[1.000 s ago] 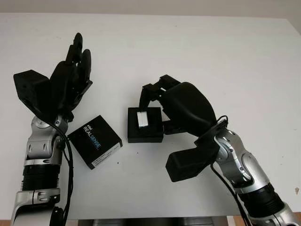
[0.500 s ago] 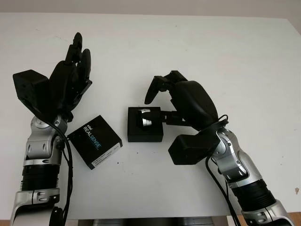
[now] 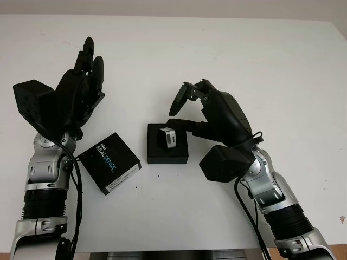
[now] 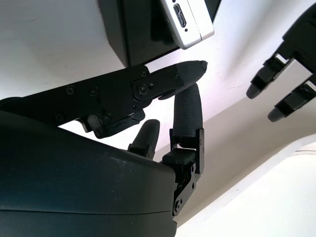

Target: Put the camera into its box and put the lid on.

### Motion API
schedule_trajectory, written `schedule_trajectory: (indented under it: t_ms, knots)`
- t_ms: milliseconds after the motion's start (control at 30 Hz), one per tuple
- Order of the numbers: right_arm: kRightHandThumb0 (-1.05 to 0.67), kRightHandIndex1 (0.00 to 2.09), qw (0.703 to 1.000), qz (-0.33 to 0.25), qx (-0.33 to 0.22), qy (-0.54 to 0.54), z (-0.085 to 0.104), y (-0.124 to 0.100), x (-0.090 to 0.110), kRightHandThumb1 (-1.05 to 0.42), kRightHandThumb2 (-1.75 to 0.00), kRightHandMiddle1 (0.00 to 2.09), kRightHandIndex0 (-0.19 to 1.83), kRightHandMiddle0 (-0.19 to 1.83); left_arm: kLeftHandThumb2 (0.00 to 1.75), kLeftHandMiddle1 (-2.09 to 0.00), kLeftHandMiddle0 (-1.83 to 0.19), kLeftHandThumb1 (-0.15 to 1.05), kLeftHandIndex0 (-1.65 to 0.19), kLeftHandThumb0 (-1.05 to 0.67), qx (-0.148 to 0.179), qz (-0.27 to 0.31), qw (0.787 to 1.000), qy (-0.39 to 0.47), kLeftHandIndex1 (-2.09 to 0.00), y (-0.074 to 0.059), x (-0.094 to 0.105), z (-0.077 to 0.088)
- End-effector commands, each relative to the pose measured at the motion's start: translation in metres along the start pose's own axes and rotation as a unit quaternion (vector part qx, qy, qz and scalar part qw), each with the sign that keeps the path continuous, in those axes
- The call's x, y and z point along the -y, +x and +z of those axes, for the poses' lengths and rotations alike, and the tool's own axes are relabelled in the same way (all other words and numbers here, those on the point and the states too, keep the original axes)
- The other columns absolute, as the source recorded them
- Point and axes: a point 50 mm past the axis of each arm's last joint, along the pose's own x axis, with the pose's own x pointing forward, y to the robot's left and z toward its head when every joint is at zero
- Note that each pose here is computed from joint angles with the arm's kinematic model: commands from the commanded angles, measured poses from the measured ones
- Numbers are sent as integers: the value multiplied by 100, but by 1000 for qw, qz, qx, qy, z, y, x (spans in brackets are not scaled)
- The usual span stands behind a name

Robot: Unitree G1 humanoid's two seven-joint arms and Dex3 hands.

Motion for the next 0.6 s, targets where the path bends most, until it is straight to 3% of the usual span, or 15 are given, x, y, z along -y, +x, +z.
schedule_trajectory:
  t_ms: [0,233,400,567]
  knots:
    - [-48,113,1000,-6,7,8,2,1,2,-95,-5,158,13,47,61,0,19,105,19,-82,4,-1,1000,4,0,-1,-1,3]
    - [-53,104,999,10,21,-42,11,4,18,-97,-6,148,8,41,62,0,19,105,19,-81,5,-2,1000,-2,0,2,0,3]
    - [-68,90,994,23,57,-87,26,8,36,-93,-5,100,6,34,60,0,19,105,19,-83,3,-3,1000,3,0,2,-1,3]
    - [-73,86,991,39,67,-104,39,12,49,-89,-4,85,1,29,60,0,19,105,19,-83,1,-2,1000,3,0,2,2,3]
